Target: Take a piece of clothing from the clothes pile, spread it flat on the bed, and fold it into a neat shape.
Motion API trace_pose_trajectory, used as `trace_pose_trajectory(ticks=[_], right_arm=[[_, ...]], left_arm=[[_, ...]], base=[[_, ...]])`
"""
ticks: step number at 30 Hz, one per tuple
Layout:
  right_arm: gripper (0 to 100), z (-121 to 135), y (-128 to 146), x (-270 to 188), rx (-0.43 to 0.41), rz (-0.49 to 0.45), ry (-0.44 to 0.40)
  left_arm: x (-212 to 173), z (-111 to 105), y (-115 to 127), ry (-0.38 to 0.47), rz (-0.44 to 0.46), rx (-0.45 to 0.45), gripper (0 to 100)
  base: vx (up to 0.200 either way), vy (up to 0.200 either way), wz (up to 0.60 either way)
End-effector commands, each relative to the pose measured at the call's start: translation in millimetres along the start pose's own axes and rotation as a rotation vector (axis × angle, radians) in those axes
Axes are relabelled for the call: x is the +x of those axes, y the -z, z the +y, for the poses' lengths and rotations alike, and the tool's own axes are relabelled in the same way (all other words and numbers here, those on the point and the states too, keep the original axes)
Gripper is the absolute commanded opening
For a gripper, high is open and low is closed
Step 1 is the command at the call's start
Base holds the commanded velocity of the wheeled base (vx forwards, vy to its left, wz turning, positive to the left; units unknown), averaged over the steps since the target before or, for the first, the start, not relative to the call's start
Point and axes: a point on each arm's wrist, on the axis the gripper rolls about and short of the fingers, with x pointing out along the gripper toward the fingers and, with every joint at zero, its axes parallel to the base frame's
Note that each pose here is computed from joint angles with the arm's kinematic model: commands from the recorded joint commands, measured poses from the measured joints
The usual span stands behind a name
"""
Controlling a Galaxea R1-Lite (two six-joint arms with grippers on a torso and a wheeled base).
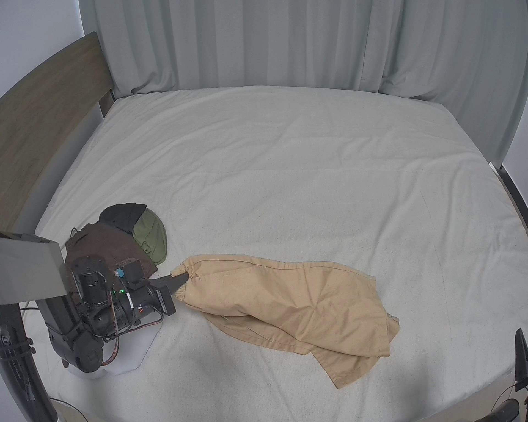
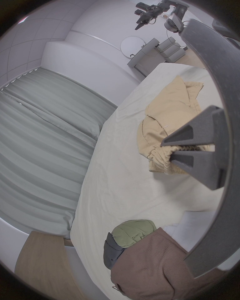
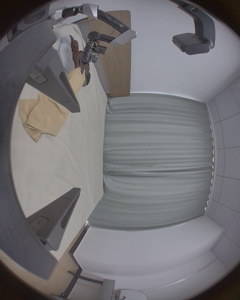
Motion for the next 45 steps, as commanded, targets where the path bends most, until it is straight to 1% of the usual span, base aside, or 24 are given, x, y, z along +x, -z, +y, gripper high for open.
trace_pose_trajectory(ticks=[1, 4, 11, 13, 17, 22, 26, 29, 33, 35, 36, 41, 45], right_arm=[[100, -0.2, -1.8, 11.5, 0.001, 0.074, -0.023], [100, -0.5, -6.1, 15.0, 0.002, 0.084, -0.031], [100, -0.7, -19.6, 27.7, 0.004, 0.12, -0.085], [100, -0.5, -21.1, 32.2, 0.007, 0.14, -0.111], [100, -0.5, -20.1, 37.9, 0.008, 0.174, -0.128], [100, -0.4, -22.7, 41.3, 0.008, 0.182, -0.149], [100, 0.0, -24.4, 46.3, 0.008, 0.201, -0.185], [100, 0.6, -29.0, 53.8, 0.017, 0.22, -0.233], [100, 0.8, -32.6, 64.6, 0.024, 0.261, -0.246], [100, 0.8, -32.6, 64.6, 0.024, 0.261, -0.246], [100, 0.8, -35.4, 71.8, 0.027, 0.277, -0.249], [100, 1.8, -44.0, 88.3, 0.034, 0.304, -0.284], [100, 2.7, -44.0, 100.2, 0.04, 0.345, -0.313]], left_arm=[[1.2, 1.1, 0.8, -0.002, -0.001, 0.001, 0], [1.5, 1.1, 0.5, -0.002, -0.002, 0.0, 0], [1.2, 1.1, 0.8, -0.002, -0.001, 0.001, 0], [1.3, 1.5, 0.4, -0.003, -0.003, 0.001, 0], [1.5, 1.1, 0.5, -0.002, -0.002, 0.001, 0], [1.9, 1.3, 0.6, -0.002, -0.002, 0.001, 0], [1.9, 1.3, 0.6, -0.002, -0.002, 0.001, 0], [2.0, 1.5, 1.0, -0.002, -0.001, 0.001, 0], [3.2, 2.4, 3.2, -0.003, 0.006, -0.002, 0], [3.2, 2.4, 3.2, -0.003, 0.006, -0.002, 0], [3.3, 2.5, 3.6, -0.004, 0.008, -0.003, 0], [3.2, 2.4, 3.2, -0.003, 0.006, -0.002, 0], [3.4, 2.4, 2.9, -0.003, 0.005, -0.002, 0]], base=[[0.0, 0.0, 0.0], [0.0, 0.0, 0.0], [0.0, 0.0, 0.0], [0.0, 0.0, 0.0], [0.0, 0.0, 0.0], [0.0, 0.0, 0.0], [0.0, 0.0, 0.0], [0.0, 0.0, 0.0], [0.0, 0.0, 0.0], [0.0, 0.0, 0.0], [0.0, 0.0, 0.0], [0.0, 0.0, 0.0], [0.0, 0.0, 0.0]])
